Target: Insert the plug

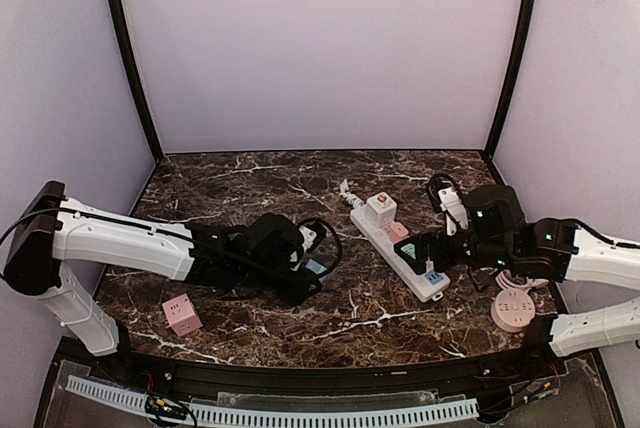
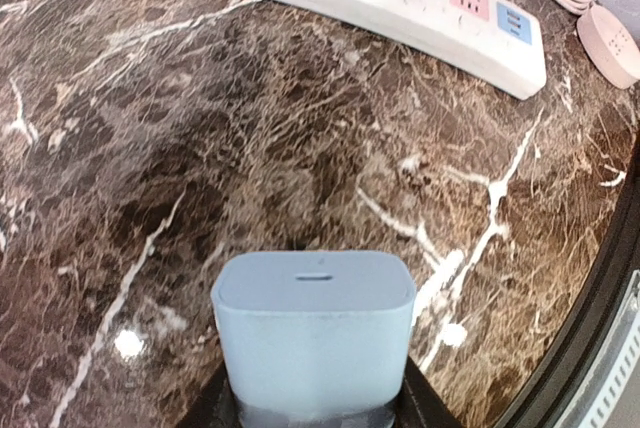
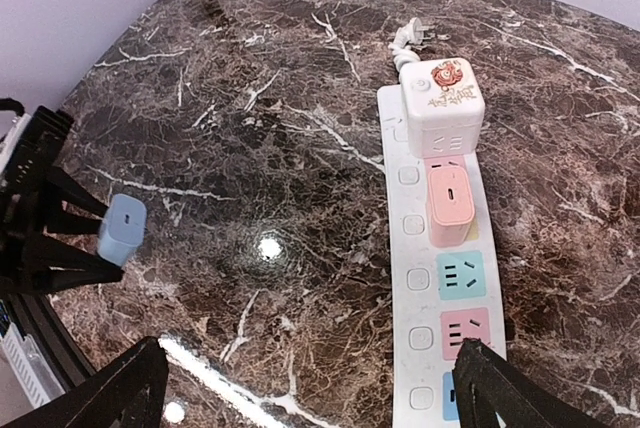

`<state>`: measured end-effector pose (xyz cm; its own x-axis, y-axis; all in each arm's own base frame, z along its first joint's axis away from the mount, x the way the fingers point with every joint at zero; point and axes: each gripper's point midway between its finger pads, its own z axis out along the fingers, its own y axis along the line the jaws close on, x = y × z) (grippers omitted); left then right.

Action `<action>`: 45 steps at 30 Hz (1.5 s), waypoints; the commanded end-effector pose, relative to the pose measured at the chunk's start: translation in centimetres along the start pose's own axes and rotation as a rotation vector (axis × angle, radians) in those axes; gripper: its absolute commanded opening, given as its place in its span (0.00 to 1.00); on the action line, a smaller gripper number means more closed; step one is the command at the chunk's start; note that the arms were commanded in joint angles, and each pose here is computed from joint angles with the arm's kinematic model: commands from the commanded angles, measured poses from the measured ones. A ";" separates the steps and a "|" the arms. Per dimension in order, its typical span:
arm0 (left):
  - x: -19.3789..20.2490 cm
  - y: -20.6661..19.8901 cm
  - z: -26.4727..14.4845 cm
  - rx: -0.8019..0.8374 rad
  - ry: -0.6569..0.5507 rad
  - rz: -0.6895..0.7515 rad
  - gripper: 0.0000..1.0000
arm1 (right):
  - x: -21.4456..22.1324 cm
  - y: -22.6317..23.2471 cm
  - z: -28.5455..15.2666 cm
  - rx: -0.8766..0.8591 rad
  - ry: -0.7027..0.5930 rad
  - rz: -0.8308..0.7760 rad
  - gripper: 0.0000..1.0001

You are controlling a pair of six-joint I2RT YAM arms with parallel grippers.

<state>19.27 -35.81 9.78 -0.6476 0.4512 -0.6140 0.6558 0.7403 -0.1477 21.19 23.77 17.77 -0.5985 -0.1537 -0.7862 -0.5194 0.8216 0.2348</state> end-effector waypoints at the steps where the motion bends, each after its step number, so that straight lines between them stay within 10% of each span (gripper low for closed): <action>1: -5.4 -2.5 0.9 0.077 -0.215 0.021 0.01 | -0.5 -0.2 -0.9 0.004 -0.044 0.078 0.99; 21: -9.8 -6.1 2.3 0.108 -0.547 0.627 0.01 | -1.3 6.3 -2.1 -0.243 0.224 0.130 0.99; 45: -8.2 -6.9 -1.7 0.268 -0.652 0.639 0.01 | -1.2 7.3 -0.1 -0.213 0.348 0.189 0.84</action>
<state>19.99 -44.01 15.05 0.1440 0.3814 -0.9131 0.9232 0.2804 0.2627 17.84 29.68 20.25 -0.8450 -0.2260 -0.4846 -0.4793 0.7218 0.4992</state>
